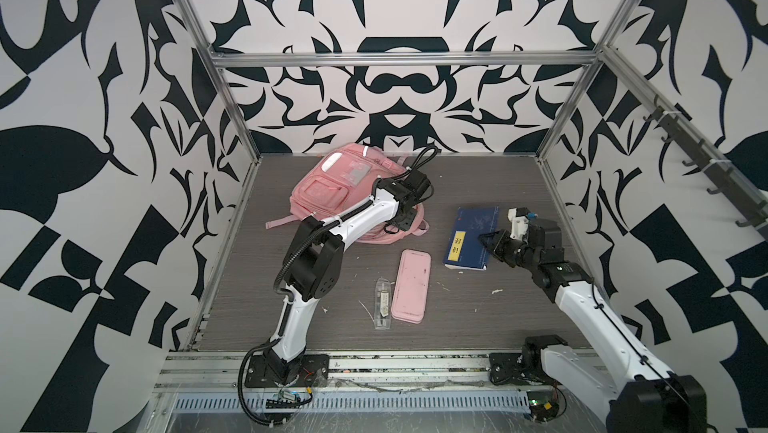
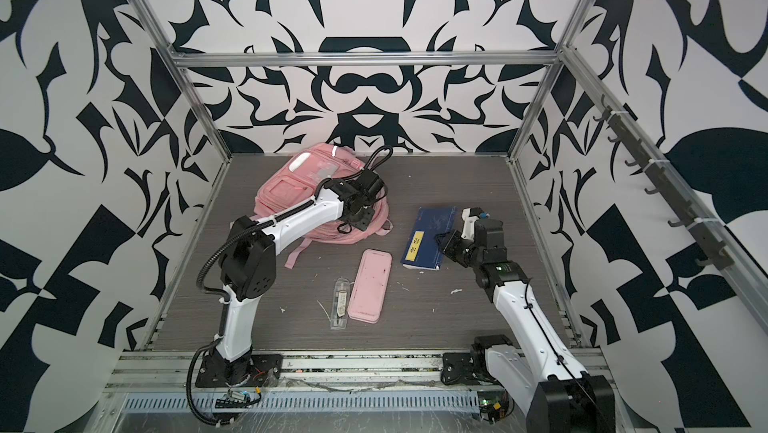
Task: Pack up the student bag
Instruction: 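Lift the blue book with the right gripper while left reopens the backpack, then carry the blue book into the backpack opening with the right gripper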
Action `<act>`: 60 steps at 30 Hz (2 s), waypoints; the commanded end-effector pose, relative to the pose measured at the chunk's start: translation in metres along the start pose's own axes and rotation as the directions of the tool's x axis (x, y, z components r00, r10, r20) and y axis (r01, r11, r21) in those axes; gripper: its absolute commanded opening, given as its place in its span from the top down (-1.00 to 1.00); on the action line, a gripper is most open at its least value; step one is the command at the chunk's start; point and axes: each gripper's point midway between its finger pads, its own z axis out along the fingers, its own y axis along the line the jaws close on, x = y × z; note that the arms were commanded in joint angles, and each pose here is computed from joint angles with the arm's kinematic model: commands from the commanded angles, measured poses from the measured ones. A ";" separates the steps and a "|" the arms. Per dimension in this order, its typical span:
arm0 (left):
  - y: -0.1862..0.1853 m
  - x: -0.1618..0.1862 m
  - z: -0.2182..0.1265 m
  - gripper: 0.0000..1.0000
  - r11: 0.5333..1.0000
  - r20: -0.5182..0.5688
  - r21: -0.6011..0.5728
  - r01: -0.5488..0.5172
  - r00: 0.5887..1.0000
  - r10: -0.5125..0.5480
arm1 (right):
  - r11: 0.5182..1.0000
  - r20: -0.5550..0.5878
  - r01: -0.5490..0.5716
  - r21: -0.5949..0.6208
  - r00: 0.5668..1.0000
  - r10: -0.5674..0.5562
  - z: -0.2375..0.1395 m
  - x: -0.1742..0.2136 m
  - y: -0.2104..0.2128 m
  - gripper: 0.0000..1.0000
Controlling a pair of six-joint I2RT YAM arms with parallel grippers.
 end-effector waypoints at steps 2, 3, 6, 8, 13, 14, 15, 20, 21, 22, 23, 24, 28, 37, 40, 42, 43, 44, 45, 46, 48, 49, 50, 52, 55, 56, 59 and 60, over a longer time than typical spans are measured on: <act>0.004 0.003 0.012 0.08 1.000 -0.040 -0.018 -0.012 0.999 0.011 | 0.997 0.048 0.037 -0.067 0.998 -0.033 -0.006 -0.010 0.017 1.00; 0.003 0.002 0.013 0.11 1.000 -0.041 -0.019 -0.015 0.999 0.014 | 0.997 0.048 0.037 -0.068 0.998 -0.034 -0.007 -0.009 0.017 1.00; 0.003 -0.002 0.017 0.17 1.000 -0.040 -0.021 -0.018 0.999 0.017 | 0.997 0.047 0.034 -0.068 0.998 -0.031 -0.007 -0.009 0.016 1.00; 0.004 -0.004 0.020 0.20 1.000 -0.045 -0.024 -0.019 0.999 0.018 | 0.997 0.046 0.033 -0.070 0.998 -0.030 -0.007 -0.008 0.016 1.00; 0.004 -0.007 0.027 0.35 0.999 -0.055 -0.026 -0.021 0.998 0.019 | 0.997 0.046 0.032 -0.072 0.999 -0.029 -0.007 -0.007 0.015 1.00; 0.004 -0.008 0.027 0.44 1.000 -0.054 -0.025 -0.018 0.998 0.017 | 0.997 0.047 0.034 -0.073 0.998 -0.030 -0.007 -0.007 0.015 1.00; 0.004 -0.008 0.026 0.57 1.000 -0.053 -0.025 -0.018 0.998 0.017 | 0.997 0.043 0.033 -0.072 0.999 -0.030 -0.007 -0.006 0.015 1.00; 0.011 -0.019 0.014 1.00 0.998 -0.029 -0.048 -0.027 0.999 0.025 | 0.997 0.042 0.029 -0.073 0.999 -0.026 -0.006 -0.005 0.014 1.00; 0.013 -0.023 0.010 1.00 0.998 -0.019 -0.058 -0.032 0.999 0.030 | 0.997 0.043 0.028 -0.076 0.999 -0.025 -0.006 -0.006 0.015 1.00; 0.017 -0.028 0.004 1.00 0.997 -0.006 -0.072 -0.034 0.999 0.033 | 0.996 0.042 0.024 -0.082 0.999 -0.021 -0.005 -0.006 0.015 1.00; 0.019 -0.033 -0.002 1.00 0.996 0.011 -0.082 -0.037 0.999 0.038 | 0.996 0.044 0.021 -0.087 0.999 -0.017 -0.004 -0.007 0.016 1.00; 0.022 -0.038 -0.009 1.00 0.995 0.025 -0.089 -0.039 0.999 0.041 | 0.995 0.045 0.017 -0.096 0.999 -0.012 -0.004 -0.008 0.018 1.00; 0.033 -0.060 -0.034 1.00 0.990 0.085 -0.130 -0.054 0.994 0.065 | 0.990 0.043 0.001 -0.143 0.999 0.005 0.002 -0.019 0.032 1.00; 0.050 -0.094 -0.078 1.00 0.980 0.178 -0.192 -0.059 0.980 0.094 | 0.959 0.033 -0.032 -0.280 0.999 0.043 0.030 -0.045 0.076 1.00; 0.055 -0.101 -0.094 1.00 0.979 0.216 -0.201 -0.046 0.972 0.090 | 0.953 0.031 0.003 -0.302 1.000 0.006 0.041 -0.046 0.100 1.00; 0.057 -0.105 -0.104 1.00 0.981 0.244 -0.193 -0.035 0.966 0.083 | 0.948 0.028 0.019 -0.317 1.000 -0.010 0.050 -0.047 0.114 1.00; 0.057 -0.107 -0.110 1.00 0.981 0.258 -0.191 -0.033 0.963 0.082 | 0.946 0.027 0.021 -0.324 1.000 -0.013 0.056 -0.049 0.120 1.00; 0.058 -0.108 -0.114 1.00 0.982 0.268 -0.188 -0.028 0.960 0.079 | 0.943 0.025 0.022 -0.333 1.000 -0.014 0.062 -0.050 0.126 1.00; 0.060 -0.108 -0.119 1.00 0.982 0.277 -0.188 -0.023 0.958 0.075 | 0.939 0.020 0.019 -0.343 1.000 -0.013 0.069 -0.052 0.131 1.00; 0.061 -0.108 -0.123 1.00 0.982 0.283 -0.188 -0.019 0.956 0.073 | 0.936 0.017 0.015 -0.352 1.000 -0.010 0.075 -0.054 0.135 1.00; 0.065 -0.109 -0.131 1.00 0.982 0.299 -0.186 -0.009 0.952 0.065 | 0.928 0.007 0.013 -0.372 1.000 -0.011 0.090 -0.057 0.146 1.00; 0.065 -0.109 -0.134 1.00 0.983 0.305 -0.185 -0.007 0.950 0.064 | 0.927 -0.001 0.008 -0.375 1.000 -0.009 0.097 -0.057 0.149 1.00; 0.066 -0.110 -0.137 1.00 0.983 0.312 -0.184 -0.005 0.948 0.063 | 0.924 -0.005 0.006 -0.381 1.000 -0.009 0.106 -0.058 0.153 1.00; 0.066 -0.111 -0.142 1.00 0.984 0.322 -0.178 -0.005 0.944 0.063 | 0.922 -0.015 0.002 -0.387 1.000 -0.008 0.123 -0.059 0.159 1.00; 0.067 -0.113 -0.149 1.00 0.986 0.332 -0.169 -0.004 0.941 0.061 | 0.917 -0.044 -0.026 -0.398 0.999 0.009 0.153 -0.060 0.164 1.00; 0.067 -0.113 -0.151 1.00 0.986 0.335 -0.165 -0.005 0.940 0.061 | 0.910 -0.052 -0.036 -0.413 0.999 0.015 0.164 -0.061 0.168 1.00; 0.066 -0.113 -0.155 1.00 0.988 0.340 -0.152 -0.005 0.939 0.057 | 0.884 -0.094 -0.085 -0.460 0.995 0.046 0.192 -0.062 0.181 1.00; 0.066 -0.112 -0.156 1.00 0.989 0.340 -0.148 -0.004 0.939 0.054 | 0.870 -0.105 -0.102 -0.483 0.993 0.058 0.200 -0.062 0.187 1.00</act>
